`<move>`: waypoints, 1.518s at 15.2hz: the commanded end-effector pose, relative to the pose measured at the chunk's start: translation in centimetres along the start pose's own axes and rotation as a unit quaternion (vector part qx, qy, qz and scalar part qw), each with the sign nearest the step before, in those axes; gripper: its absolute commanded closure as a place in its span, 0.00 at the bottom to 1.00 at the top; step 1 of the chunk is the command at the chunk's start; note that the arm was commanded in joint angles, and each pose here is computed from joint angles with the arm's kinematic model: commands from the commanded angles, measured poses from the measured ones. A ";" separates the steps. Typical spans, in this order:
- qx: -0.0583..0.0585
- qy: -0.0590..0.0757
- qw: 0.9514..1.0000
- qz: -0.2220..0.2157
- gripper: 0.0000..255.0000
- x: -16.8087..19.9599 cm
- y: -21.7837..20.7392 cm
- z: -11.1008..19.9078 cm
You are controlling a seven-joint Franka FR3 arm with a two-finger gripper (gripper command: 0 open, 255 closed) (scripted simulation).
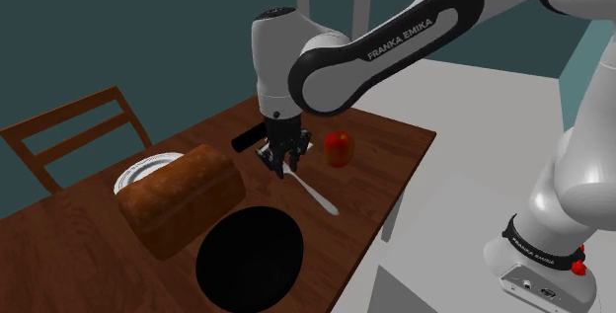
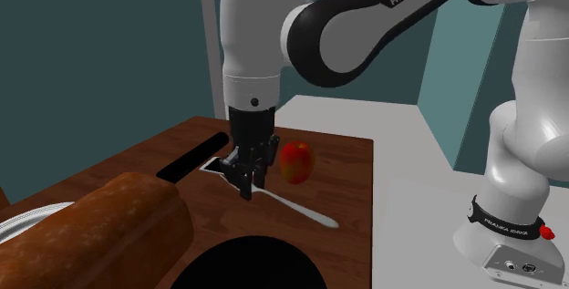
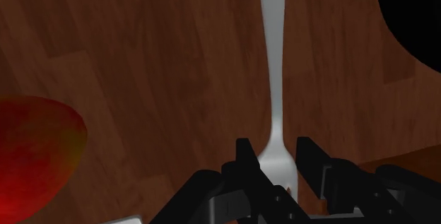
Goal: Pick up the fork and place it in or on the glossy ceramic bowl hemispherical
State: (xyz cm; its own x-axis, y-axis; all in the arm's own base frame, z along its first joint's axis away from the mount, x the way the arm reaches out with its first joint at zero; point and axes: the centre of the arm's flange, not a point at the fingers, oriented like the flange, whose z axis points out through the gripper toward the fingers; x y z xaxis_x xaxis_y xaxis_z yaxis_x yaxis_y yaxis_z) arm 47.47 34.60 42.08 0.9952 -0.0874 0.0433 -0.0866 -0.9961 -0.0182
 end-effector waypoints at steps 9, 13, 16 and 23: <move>0.000 0.000 1.000 0.000 1.00 0.2 -0.2 -5.2; 0.000 0.000 1.000 0.000 1.00 0.3 -0.2 -7.4; 0.000 0.000 1.000 0.000 1.00 -0.4 -1.3 -8.2; 0.000 0.000 1.000 0.000 1.00 -5.9 -8.8 -8.6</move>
State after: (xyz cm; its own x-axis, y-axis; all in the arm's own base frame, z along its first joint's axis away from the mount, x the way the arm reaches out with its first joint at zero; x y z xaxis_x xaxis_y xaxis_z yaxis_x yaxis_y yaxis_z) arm 42.49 42.51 50.29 0.9954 -0.0854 0.0432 -0.0847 -0.9962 -0.0176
